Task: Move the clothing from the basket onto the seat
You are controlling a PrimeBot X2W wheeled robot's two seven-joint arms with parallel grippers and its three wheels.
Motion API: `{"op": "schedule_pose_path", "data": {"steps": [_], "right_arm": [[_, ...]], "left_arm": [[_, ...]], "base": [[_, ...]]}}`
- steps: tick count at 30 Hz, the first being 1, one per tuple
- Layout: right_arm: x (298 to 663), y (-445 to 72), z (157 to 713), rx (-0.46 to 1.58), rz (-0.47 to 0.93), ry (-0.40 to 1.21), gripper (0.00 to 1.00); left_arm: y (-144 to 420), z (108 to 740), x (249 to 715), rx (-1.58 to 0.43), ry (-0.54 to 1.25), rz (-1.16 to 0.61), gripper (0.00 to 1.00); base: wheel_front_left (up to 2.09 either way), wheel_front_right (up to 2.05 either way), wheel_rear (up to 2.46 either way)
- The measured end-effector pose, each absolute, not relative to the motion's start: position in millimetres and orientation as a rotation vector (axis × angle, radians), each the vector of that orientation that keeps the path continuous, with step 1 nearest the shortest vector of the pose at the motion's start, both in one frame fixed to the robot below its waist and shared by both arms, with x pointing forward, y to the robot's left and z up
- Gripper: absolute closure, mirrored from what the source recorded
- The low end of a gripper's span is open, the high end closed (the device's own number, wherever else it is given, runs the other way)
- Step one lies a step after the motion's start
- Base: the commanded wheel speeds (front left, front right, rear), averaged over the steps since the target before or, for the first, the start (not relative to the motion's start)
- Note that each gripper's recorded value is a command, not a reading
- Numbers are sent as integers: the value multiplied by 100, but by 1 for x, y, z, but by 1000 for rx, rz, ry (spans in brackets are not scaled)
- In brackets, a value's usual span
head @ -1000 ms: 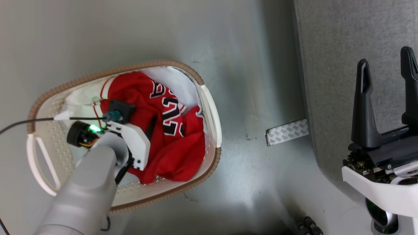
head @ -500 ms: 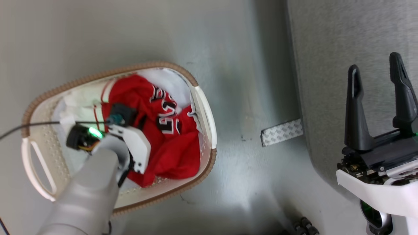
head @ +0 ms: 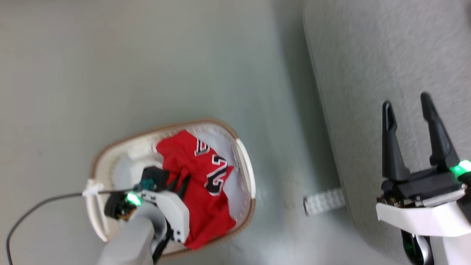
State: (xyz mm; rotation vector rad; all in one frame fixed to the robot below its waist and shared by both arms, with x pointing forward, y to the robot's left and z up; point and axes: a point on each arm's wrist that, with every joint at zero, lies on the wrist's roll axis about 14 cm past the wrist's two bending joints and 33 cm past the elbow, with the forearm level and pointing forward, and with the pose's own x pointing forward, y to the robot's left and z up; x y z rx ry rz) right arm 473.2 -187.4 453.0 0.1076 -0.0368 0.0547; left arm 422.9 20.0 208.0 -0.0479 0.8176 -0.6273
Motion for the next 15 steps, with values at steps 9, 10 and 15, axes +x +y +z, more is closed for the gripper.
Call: {"op": "schedule_pose_path", "data": {"steps": [9, 10, 15], "right_arm": [[434, -186, 490, 136, 47, -82, 0], [429, -185, 494, 139, 49, -86, 0], [408, -180, 510, 145, 60, -114, 0]], "left_arm": [[34, 310, 436, -99, 571, -572, 100], [36, 323, 438, -100, 537, -566, 100], [50, 393, 447, -110, 342, -515, 100]], "base": [[0, 0, 0], [0, 0, 0], [0, 0, 0]]}}
